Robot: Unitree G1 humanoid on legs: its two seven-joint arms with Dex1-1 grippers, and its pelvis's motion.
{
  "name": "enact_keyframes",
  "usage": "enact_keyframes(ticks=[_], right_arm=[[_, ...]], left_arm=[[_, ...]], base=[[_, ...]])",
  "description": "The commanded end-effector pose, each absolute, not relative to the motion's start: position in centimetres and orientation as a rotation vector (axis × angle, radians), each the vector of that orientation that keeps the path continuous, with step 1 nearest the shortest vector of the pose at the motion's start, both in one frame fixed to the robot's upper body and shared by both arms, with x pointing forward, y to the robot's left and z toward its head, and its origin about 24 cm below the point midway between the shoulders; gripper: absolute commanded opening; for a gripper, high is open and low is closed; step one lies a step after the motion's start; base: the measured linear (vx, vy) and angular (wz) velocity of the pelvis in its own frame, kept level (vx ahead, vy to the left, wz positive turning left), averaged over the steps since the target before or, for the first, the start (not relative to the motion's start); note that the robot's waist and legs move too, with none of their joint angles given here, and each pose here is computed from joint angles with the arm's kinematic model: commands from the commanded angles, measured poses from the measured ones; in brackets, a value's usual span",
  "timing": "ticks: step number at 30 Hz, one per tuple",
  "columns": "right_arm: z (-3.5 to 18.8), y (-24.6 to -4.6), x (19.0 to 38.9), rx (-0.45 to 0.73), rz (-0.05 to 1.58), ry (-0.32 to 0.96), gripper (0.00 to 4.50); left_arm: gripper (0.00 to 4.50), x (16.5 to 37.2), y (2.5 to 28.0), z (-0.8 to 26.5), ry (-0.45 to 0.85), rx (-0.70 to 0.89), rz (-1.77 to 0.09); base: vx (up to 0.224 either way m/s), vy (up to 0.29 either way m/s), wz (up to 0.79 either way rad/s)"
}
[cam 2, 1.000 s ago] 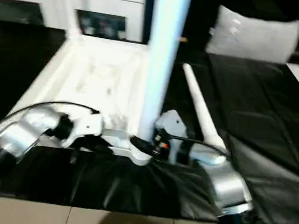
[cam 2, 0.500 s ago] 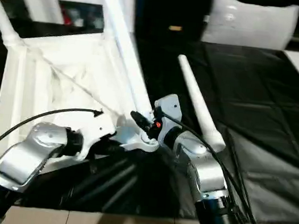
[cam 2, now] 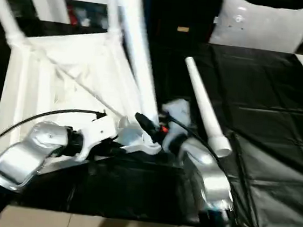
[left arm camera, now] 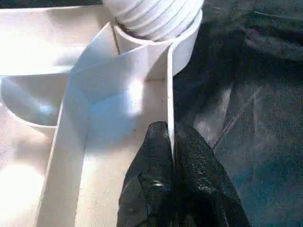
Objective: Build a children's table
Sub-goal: Insert table leg to table base
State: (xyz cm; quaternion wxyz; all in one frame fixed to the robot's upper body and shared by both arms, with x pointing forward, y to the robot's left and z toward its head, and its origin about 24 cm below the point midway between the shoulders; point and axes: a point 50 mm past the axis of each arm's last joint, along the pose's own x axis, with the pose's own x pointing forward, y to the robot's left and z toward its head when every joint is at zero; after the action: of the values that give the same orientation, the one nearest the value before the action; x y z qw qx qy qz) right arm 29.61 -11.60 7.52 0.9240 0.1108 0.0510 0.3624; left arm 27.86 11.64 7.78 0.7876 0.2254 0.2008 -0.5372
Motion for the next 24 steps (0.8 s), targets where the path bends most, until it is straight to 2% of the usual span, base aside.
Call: enact_keyframes(ticks=[1,3,8,11,13,14,17,20,24], right_arm=[[8.4,-13.4,29.6,0.269,0.696,0.054,1.89],[9.3,-14.0,29.6,0.306,0.695,0.003,1.89],[9.7,-14.9,29.7,0.339,0.708,-0.016,1.89],[10.2,-15.0,29.5,0.386,0.750,-0.012,1.89],[10.5,-14.9,29.2,0.428,0.806,0.007,1.89],[10.6,-14.9,29.0,0.446,0.828,0.012,1.89],[11.1,-14.9,28.8,0.531,0.860,0.011,1.89],[11.5,-15.0,28.6,0.611,0.897,0.012,1.89],[12.1,-14.7,27.2,0.764,1.054,0.043,1.89]], left_arm=[[0.44,28.7,12.4,10.3,0.328,0.464,-1.139],[0.55,28.7,12.5,10.9,0.292,0.405,-1.169],[0.55,29.2,12.7,12.0,0.221,0.316,-1.171],[0.99,29.7,12.6,13.0,0.173,0.209,-1.163],[0.96,30.2,12.5,13.9,0.140,0.121,-1.140],[1.20,30.5,12.5,14.3,0.131,0.071,-1.130],[1.43,30.9,12.2,15.0,0.116,0.016,-1.135],[1.43,31.3,11.9,15.8,0.084,-0.060,-1.119],[1.59,32.4,11.3,17.7,0.039,-0.281,-1.068]], base=[[0.000,0.000,0.00],[0.000,0.000,0.00],[-0.031,-0.001,-0.02],[0.000,0.000,0.00],[0.000,0.000,0.00],[0.000,0.000,0.00],[0.000,0.000,0.00],[0.000,0.000,0.00],[0.000,0.000,0.00]])
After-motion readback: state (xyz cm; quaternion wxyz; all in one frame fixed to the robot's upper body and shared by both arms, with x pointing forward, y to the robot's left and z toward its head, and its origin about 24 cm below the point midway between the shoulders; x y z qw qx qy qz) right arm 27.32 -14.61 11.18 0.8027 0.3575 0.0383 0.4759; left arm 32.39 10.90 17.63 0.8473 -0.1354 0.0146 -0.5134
